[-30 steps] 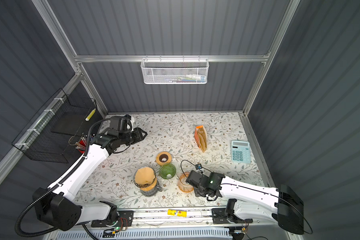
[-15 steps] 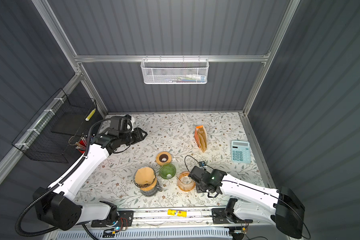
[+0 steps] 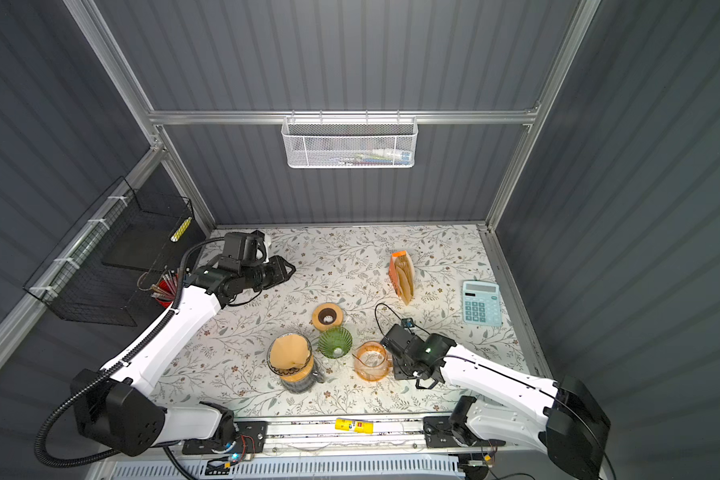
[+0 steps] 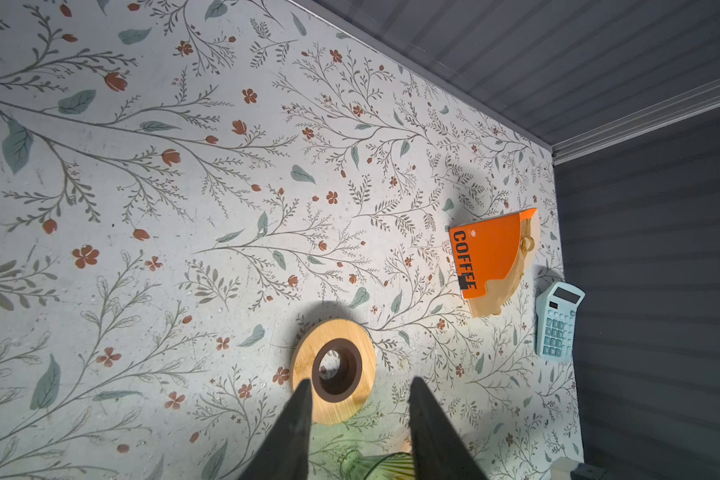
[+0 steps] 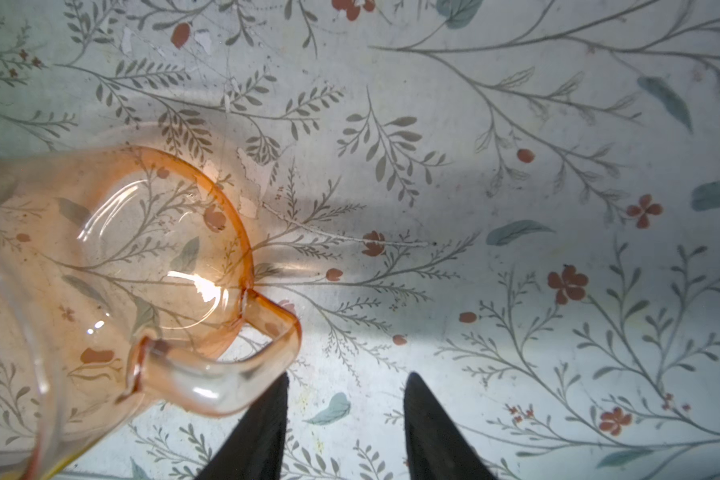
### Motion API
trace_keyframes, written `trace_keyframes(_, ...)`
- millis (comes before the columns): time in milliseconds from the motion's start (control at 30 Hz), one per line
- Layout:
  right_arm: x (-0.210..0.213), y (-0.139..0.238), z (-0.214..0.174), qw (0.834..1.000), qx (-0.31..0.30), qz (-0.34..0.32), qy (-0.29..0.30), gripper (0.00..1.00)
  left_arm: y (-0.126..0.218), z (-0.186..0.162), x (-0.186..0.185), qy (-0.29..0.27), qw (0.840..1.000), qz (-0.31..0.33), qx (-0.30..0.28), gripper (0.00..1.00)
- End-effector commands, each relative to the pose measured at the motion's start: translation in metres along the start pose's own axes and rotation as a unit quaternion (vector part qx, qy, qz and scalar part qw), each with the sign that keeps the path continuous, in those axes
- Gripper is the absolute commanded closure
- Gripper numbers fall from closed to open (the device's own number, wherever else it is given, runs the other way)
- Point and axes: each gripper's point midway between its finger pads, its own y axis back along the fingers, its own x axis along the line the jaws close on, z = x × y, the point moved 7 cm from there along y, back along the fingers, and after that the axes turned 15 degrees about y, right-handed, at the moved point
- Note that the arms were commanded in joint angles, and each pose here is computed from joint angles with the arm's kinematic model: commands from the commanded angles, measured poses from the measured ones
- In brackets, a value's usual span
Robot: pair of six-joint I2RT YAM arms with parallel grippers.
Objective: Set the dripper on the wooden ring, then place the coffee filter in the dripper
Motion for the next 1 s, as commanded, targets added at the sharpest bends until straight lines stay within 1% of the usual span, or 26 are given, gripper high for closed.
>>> trace_keyframes(0,0.000,0.002,0.006,1.000,-0.002,0.003,0.005,0.53,0.002,0.005,-0.005,-0.009,1.000,0.001,-0.006,0.60)
trace_keyframes(267,-0.001,0.004,0.016,1.000,-0.014,0.005,0.002,0.53,-0.004,0.004,-0.004,-0.010,1.000,0.008,0.004,0.60)
trace_keyframes(433,-0.002,0.009,0.017,1.000,-0.011,0.010,0.000,0.53,-0.010,0.003,-0.002,-0.008,1.000,0.014,0.016,0.60)
trace_keyframes(533,-0.006,0.018,0.013,1.000,-0.010,0.011,-0.006,0.53,-0.015,0.001,-0.001,-0.010,0.999,0.024,0.034,0.59)
trace_keyframes(700,-0.018,0.042,0.013,0.999,-0.043,0.010,-0.024,0.51,-0.026,-0.003,-0.002,-0.015,0.996,0.029,0.079,0.50)
trace_keyframes(833,-0.023,0.056,0.026,0.997,-0.069,0.027,-0.032,0.50,-0.040,-0.005,0.002,-0.021,0.993,0.047,0.110,0.46)
trace_keyframes(867,-0.024,0.059,0.031,0.996,-0.073,0.029,-0.033,0.50,-0.046,-0.008,0.007,-0.022,0.990,0.060,0.122,0.46)
trace_keyframes(900,-0.024,0.061,0.036,0.996,-0.078,0.032,-0.032,0.50,-0.046,-0.002,0.001,-0.026,0.991,0.057,0.120,0.45)
trace_keyframes(967,-0.023,0.063,0.047,0.995,-0.089,0.039,-0.029,0.50,-0.056,-0.005,0.002,-0.028,0.987,0.065,0.142,0.45)
